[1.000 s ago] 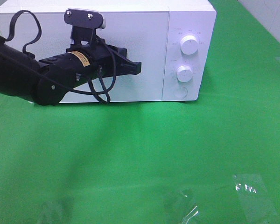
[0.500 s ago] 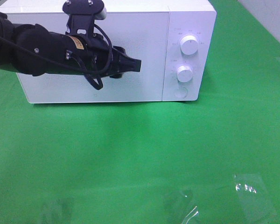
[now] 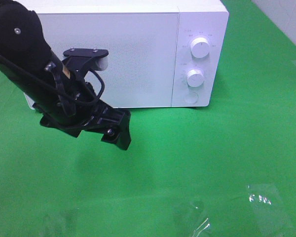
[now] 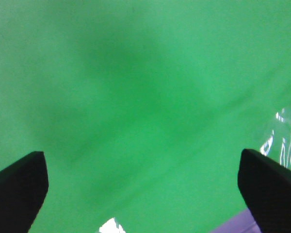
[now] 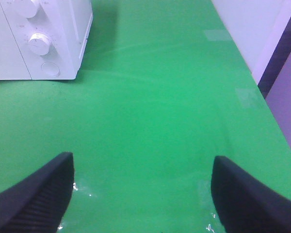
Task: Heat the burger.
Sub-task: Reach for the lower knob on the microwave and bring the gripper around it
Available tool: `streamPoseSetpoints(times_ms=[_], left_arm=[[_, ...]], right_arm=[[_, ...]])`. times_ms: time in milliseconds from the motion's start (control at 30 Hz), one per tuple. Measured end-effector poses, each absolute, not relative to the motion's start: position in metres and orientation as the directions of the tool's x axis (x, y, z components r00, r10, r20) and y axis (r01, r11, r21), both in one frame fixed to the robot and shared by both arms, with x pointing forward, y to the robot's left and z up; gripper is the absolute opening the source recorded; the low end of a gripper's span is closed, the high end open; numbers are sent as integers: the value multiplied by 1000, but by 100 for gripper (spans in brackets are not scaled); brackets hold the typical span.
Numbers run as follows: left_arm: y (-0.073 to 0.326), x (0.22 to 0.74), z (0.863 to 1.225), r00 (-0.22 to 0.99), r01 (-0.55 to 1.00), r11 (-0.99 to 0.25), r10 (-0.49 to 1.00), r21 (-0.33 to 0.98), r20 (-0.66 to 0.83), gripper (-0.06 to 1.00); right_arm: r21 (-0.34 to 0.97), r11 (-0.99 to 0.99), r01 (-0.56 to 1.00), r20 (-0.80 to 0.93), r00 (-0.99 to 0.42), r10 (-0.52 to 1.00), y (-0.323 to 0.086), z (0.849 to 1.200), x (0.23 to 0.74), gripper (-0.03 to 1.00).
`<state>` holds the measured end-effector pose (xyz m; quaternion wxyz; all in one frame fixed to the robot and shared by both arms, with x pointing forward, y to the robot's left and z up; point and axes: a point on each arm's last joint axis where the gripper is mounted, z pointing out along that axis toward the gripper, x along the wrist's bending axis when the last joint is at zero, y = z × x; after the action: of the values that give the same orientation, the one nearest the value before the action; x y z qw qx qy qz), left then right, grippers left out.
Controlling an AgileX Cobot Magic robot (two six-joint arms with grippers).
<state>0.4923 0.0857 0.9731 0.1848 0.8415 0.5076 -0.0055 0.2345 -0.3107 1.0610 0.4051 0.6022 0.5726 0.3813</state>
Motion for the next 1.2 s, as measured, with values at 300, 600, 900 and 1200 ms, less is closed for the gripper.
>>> streamPoseSetpoints(times_ms=[300, 600, 900, 1200], left_arm=[[107, 476, 1002, 464, 876, -424, 872, 232, -157, 99], [181, 490, 1037, 301, 935, -265, 944, 235, -135, 99], [258, 482, 1073, 143, 949, -105, 984, 297, -108, 99], [290, 445, 1085, 72, 939, -38, 994, 341, -86, 99]], right_arm=[[925, -16, 381, -5, 53, 999, -311, 1061, 235, 74], [925, -16, 381, -5, 53, 999, -311, 1061, 235, 74], [925, -16, 381, -5, 53, 999, -311, 1061, 235, 74], [925, -16, 381, -5, 53, 999, -311, 1061, 235, 74]])
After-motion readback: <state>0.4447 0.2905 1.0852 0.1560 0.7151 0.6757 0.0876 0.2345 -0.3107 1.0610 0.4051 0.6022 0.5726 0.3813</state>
